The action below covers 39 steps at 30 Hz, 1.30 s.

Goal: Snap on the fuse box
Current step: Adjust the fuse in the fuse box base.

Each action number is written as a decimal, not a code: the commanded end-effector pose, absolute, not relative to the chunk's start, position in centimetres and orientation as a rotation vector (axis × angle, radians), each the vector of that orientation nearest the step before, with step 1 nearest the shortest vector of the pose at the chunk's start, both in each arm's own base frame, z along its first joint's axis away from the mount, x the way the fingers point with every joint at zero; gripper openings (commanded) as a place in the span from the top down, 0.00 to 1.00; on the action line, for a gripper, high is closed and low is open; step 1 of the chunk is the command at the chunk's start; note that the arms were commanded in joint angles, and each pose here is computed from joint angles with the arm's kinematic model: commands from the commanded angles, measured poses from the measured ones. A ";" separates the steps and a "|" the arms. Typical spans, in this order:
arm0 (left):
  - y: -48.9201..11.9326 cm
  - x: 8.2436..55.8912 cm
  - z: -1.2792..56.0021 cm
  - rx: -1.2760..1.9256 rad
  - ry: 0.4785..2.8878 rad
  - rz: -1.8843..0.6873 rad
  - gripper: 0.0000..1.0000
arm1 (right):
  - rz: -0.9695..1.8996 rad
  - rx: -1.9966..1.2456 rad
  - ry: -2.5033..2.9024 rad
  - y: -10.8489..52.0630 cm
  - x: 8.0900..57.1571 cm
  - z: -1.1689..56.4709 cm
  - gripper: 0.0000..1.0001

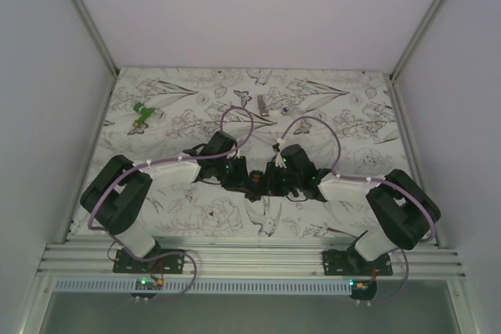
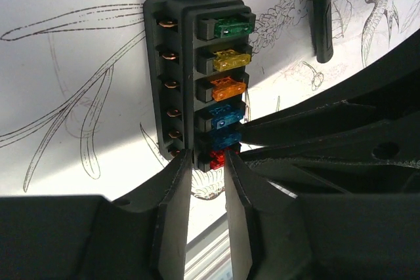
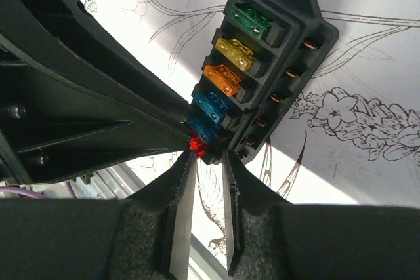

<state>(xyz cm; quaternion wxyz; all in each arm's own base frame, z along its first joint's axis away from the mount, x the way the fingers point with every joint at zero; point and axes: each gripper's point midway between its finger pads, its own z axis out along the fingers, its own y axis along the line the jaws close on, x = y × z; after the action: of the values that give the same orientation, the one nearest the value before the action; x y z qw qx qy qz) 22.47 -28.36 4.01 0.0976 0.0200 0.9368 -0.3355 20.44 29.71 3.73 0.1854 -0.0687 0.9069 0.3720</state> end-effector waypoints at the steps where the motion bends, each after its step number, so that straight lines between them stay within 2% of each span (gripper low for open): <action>1: -28.7 21.7 3.1 0.074 2.814 -0.988 0.74 | 1.019 -0.158 2.599 29.3 20.4 1.8 0.76; 11: -28.0 19.1 0.9 0.082 2.892 -0.924 0.78 | 0.853 -0.090 2.784 27.1 18.7 -2.6 0.83; 18: -27.3 17.2 -1.5 0.065 2.980 -0.851 0.84 | 0.586 -0.077 2.894 24.6 18.1 -5.2 0.86; 22: -27.5 17.5 -0.4 0.066 2.941 -0.871 0.84 | 0.682 -0.143 2.829 26.2 18.3 -3.4 0.86; 25: -28.1 18.6 1.9 0.075 2.858 -0.911 0.75 | 0.764 -0.195 2.713 27.4 19.6 0.0 0.80; 31: -27.4 21.5 6.5 0.096 2.719 -0.881 0.57 | 0.813 -0.346 2.484 28.8 22.6 8.9 0.54; 34: -25.6 22.9 8.2 0.071 2.653 -0.818 0.45 | 0.705 -0.415 2.406 27.9 24.6 11.6 0.44; 39: -21.5 24.5 10.1 -0.019 2.572 -0.717 0.24 | 0.487 -0.395 2.349 25.2 28.6 12.9 0.35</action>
<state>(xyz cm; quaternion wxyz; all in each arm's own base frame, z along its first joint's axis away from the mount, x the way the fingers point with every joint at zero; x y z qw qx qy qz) 23.74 -24.97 9.55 0.2059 0.0071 0.9284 -0.3092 25.88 28.72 13.05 0.3110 -0.1405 0.8964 0.2830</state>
